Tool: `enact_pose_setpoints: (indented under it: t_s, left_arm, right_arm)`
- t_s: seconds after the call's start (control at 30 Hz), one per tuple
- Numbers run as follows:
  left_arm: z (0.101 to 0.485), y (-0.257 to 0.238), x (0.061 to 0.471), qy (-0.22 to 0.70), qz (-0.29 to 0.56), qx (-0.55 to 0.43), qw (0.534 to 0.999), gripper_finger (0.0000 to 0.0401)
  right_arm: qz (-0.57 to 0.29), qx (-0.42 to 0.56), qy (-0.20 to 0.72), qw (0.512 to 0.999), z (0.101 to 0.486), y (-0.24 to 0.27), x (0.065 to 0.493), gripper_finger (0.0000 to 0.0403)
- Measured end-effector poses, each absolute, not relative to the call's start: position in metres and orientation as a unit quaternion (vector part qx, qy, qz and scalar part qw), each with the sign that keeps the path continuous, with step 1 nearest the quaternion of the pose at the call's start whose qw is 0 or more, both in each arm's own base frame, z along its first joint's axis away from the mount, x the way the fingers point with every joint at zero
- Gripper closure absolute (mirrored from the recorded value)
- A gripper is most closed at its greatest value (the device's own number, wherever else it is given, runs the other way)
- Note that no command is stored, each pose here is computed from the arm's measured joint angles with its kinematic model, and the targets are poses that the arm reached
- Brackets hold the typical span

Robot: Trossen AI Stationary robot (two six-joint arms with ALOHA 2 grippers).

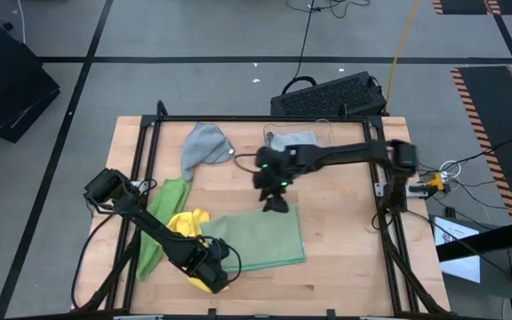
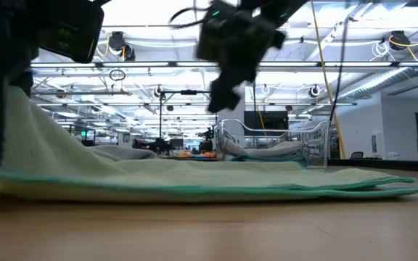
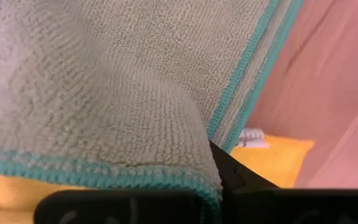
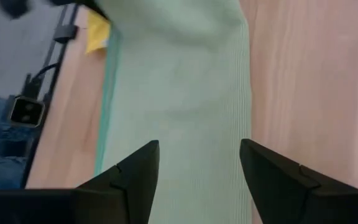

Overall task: Fold microfiber towels
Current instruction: Fold the light green towel

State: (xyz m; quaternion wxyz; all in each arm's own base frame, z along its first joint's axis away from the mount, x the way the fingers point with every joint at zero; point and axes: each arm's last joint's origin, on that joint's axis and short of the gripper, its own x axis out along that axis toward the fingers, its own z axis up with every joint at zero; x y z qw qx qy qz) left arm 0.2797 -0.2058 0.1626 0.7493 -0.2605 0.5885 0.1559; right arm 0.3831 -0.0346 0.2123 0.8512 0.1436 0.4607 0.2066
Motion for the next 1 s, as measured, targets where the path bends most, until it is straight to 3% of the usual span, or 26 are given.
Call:
enact_pose_setpoints:
  t_s: [0.23,0.5,0.7,1.0]
  left_arm:
    - [0.162,-0.195,0.284,0.609,0.124,-0.209,0.755,0.0394]
    - [0.163,-0.174,0.297,0.61,0.094,-0.155,0.771,0.0394]
    - [0.163,-0.156,0.306,0.615,0.074,-0.113,0.777,0.0394]
    - [0.169,-0.112,0.333,0.569,0.062,-0.024,0.819,0.0394]
  right_arm:
    - [0.161,0.176,0.471,0.849,0.181,0.005,0.313,0.0207]
    - [0.111,0.227,0.453,0.855,0.125,0.057,0.272,0.0305]
    - [0.076,0.296,0.518,0.799,0.101,0.082,0.251,0.0392]
    - [-0.034,0.478,0.537,0.694,0.102,0.135,0.23,0.0401]
